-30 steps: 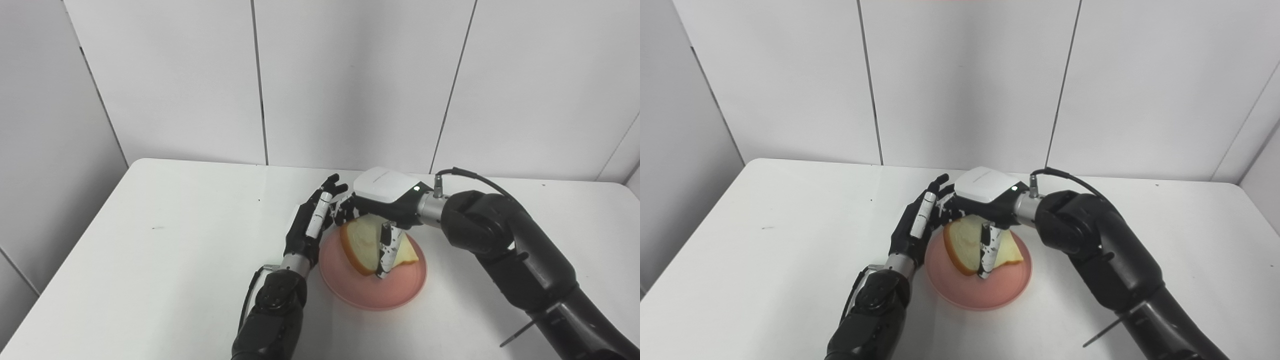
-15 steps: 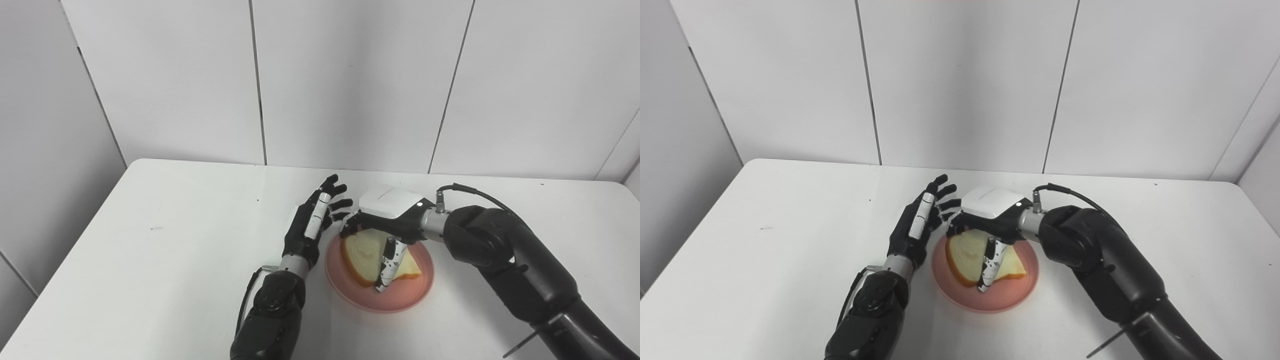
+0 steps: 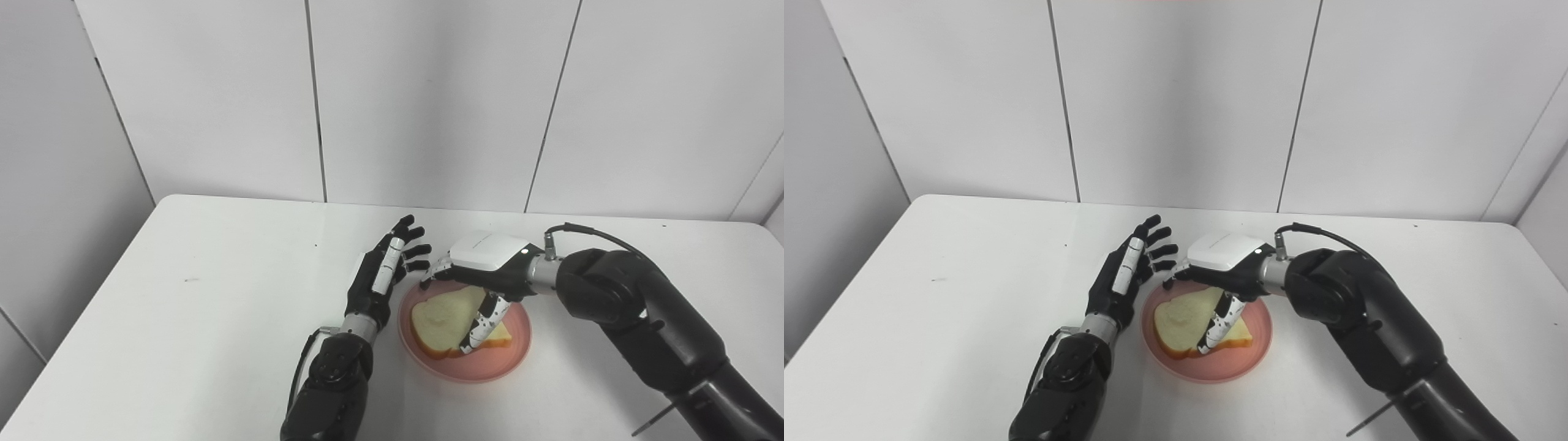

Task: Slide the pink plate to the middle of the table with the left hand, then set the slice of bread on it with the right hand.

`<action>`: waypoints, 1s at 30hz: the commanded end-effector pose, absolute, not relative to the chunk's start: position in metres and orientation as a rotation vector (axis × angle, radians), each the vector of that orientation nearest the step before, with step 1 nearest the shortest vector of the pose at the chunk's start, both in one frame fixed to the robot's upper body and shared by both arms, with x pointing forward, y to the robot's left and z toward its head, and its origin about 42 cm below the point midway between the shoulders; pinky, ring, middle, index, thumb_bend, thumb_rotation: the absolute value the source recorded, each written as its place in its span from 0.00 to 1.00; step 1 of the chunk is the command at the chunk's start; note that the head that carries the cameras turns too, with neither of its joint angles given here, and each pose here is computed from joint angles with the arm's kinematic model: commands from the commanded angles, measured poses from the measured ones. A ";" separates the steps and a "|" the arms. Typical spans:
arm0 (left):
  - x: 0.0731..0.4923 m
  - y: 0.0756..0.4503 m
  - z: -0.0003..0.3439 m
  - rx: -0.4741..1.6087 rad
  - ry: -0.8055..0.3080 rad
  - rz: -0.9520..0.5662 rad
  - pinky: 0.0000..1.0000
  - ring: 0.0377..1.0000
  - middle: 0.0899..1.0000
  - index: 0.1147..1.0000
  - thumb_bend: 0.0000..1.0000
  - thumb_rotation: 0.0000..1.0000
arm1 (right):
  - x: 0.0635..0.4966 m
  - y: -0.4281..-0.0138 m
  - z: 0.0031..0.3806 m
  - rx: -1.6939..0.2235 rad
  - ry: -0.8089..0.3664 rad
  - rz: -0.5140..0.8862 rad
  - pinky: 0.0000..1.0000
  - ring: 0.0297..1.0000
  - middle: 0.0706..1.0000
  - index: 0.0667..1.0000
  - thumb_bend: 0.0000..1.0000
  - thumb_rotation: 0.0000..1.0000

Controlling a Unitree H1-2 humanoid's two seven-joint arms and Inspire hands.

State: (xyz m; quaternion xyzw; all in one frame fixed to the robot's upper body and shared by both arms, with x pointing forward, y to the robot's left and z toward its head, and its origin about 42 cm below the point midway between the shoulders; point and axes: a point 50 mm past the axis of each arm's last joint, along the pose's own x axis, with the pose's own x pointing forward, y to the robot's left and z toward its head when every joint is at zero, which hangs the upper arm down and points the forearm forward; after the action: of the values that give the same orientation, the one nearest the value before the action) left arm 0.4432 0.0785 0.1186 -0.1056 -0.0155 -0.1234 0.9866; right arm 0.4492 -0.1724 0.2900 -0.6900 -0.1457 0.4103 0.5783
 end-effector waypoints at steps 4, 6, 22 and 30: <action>0.427 0.087 0.082 -0.211 0.127 -0.224 0.67 0.74 0.82 0.82 0.79 0.83 | 0.450 -0.175 0.341 -1.645 -0.421 0.886 0.93 0.89 0.86 0.80 1.00 0.45; 0.428 0.088 0.083 -0.210 0.127 -0.222 0.67 0.74 0.82 0.82 0.79 0.84 | 0.447 -0.179 0.349 -1.623 -0.430 0.868 0.93 0.89 0.86 0.81 1.00 0.44; 0.430 0.109 0.091 -0.190 0.070 -0.181 0.72 0.74 0.82 0.84 0.73 0.85 | 0.453 -0.258 0.286 -0.821 -0.470 0.420 0.79 0.85 0.84 0.82 0.89 0.82; 0.423 0.108 0.093 -0.184 -0.010 -0.072 0.94 0.92 0.96 1.00 0.72 0.90 | 0.447 -0.267 0.221 -0.280 -0.409 0.206 0.79 0.79 0.81 0.86 0.98 1.00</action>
State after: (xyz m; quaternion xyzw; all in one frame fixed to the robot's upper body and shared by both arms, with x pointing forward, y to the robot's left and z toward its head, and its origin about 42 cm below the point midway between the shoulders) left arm 0.4396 0.0996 0.1197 -0.0952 -0.0330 -0.0586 0.9932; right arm 0.4446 -0.2714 0.2075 -0.1776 -0.1591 0.1145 0.9644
